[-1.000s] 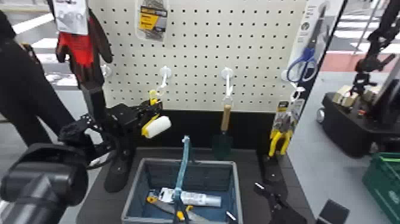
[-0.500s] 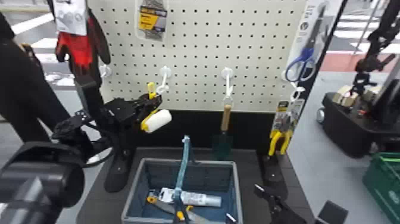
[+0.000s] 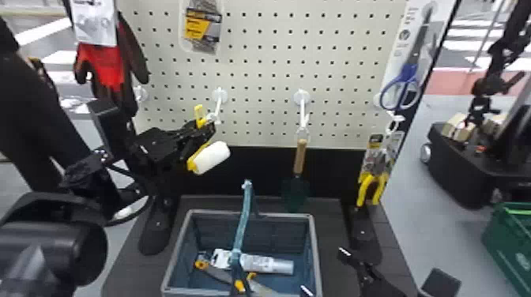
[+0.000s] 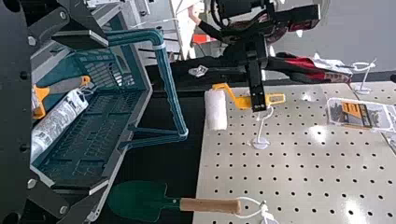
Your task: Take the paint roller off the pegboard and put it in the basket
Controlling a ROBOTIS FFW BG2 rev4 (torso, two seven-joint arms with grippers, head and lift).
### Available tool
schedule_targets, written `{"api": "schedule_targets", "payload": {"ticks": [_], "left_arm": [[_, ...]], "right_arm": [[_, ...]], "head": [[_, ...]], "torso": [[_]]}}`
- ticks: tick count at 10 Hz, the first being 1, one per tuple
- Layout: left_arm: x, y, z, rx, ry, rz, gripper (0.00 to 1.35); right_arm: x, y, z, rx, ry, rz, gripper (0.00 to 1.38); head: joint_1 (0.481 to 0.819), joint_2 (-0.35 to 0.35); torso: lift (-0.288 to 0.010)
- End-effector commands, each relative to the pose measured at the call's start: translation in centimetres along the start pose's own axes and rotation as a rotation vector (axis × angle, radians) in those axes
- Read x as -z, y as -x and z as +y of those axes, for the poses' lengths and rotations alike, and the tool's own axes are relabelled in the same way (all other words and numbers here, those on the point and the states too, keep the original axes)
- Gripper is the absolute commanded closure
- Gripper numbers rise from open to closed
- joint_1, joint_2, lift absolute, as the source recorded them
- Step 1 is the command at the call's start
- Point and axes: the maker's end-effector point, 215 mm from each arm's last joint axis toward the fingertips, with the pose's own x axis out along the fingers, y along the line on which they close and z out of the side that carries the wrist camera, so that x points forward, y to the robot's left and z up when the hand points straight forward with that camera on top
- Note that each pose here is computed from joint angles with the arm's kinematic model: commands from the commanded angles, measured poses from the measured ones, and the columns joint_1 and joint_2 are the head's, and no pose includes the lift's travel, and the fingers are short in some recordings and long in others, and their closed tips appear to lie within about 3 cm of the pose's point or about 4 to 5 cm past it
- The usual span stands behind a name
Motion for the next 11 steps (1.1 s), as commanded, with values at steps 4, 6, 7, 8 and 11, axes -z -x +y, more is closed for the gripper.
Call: {"api": "schedule_targets", "payload": {"ticks": [4,6,7,8,11], "left_arm": [[0.7,3.7,-1.4,-0.08,0.101,-0.047,1.22],[3.2,7.3,0.1,-0.214,0.198,-0.074,1.22],[4.3,9.1,0.9,-0.285,0.258,-0.093,1.22],[6.3,11.2,1.3,-0.36,0.364,-0.108,1.22],[8.9,11.4,-0.4,-0.389,0.493,-0.102,1.22]], "right_arm": [[0.2,0.1,-0.1,0.001,-0.001,0.005,0.25],[0.0,0.2,-0.1,0.003,0.0,0.004,0.25],[0.1,0.2,-0.1,0.003,-0.001,0.005,0.25],[0.0,0.2,-0.1,0.003,0.001,0.005,0.25],[0.0,0.2,-0.1,0.003,-0.001,0.005,0.25]], "head": [[0.549,0.0],[0.549,0.0],[0.549,0.0],[0.549,0.0],[0.549,0.0]], "torso": [[-0.1],[-0.1],[-0.1],[-0.1],[-0.1]]}}
